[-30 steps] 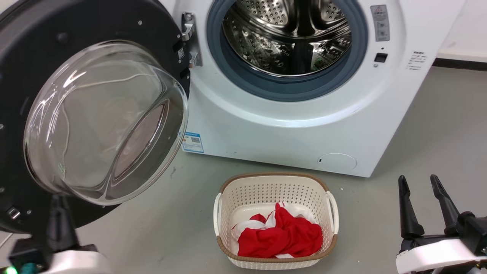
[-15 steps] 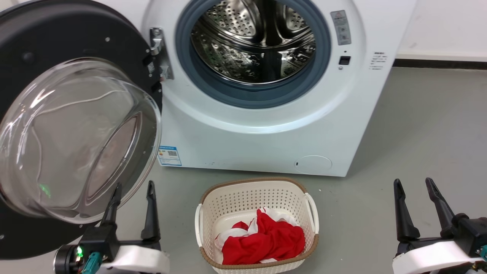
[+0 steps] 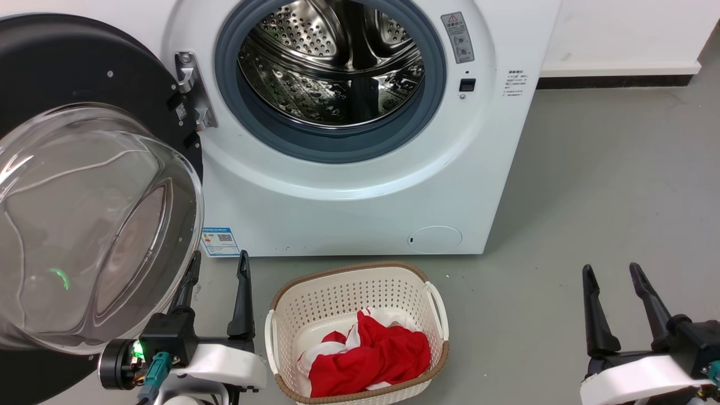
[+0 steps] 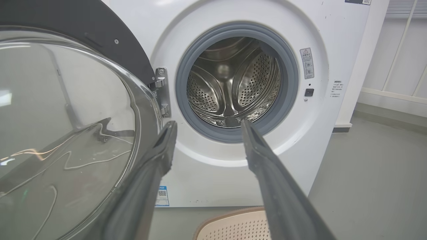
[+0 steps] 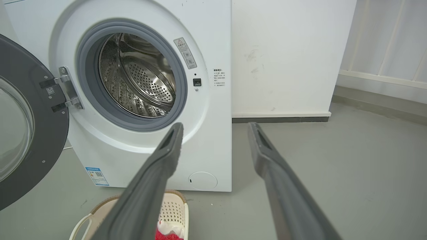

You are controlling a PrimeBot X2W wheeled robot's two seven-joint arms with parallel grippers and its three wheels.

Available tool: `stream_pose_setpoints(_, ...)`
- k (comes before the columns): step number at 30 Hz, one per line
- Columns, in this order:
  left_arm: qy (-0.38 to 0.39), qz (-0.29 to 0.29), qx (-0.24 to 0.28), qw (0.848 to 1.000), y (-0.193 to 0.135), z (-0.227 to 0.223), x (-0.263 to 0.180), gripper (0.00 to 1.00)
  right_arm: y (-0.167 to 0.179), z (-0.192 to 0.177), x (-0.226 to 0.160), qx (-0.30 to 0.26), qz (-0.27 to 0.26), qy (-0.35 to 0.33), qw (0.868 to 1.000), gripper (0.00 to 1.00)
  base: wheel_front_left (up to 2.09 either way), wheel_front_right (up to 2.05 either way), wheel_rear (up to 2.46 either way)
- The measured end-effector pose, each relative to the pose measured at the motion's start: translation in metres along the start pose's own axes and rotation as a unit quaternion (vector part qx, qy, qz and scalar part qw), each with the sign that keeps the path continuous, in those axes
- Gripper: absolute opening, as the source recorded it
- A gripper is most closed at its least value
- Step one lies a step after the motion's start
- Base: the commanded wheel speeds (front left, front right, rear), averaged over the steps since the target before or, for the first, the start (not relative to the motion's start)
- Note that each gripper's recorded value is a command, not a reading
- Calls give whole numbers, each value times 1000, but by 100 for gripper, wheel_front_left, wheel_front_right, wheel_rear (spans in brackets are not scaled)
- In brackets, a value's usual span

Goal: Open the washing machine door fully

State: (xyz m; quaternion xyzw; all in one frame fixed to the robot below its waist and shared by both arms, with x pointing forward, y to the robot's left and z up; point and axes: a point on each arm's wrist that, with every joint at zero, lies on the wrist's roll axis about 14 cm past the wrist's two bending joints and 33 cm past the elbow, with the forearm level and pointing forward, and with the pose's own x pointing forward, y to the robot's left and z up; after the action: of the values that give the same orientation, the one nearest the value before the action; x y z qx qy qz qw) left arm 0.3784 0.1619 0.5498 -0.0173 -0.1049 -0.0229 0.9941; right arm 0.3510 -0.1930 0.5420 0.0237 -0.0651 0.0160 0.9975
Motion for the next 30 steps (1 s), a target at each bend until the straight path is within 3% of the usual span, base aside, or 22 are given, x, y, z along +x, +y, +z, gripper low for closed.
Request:
stream_pose_setpoints(22,13,4,8,1000,1,-8,-1,100,4,-5,0,11,5,3,1000,100,0,0,0)
stream_pose_setpoints(23,14,3,8,1000,1,-9,-2,0,4,-6,0,11,5,4,1000,0,0,0,0)
stream_pose_setpoints(30,62,21,-29,997,8,-33,-12,0,2,-24,-7,51,-3,33,998,0,0,0,0)
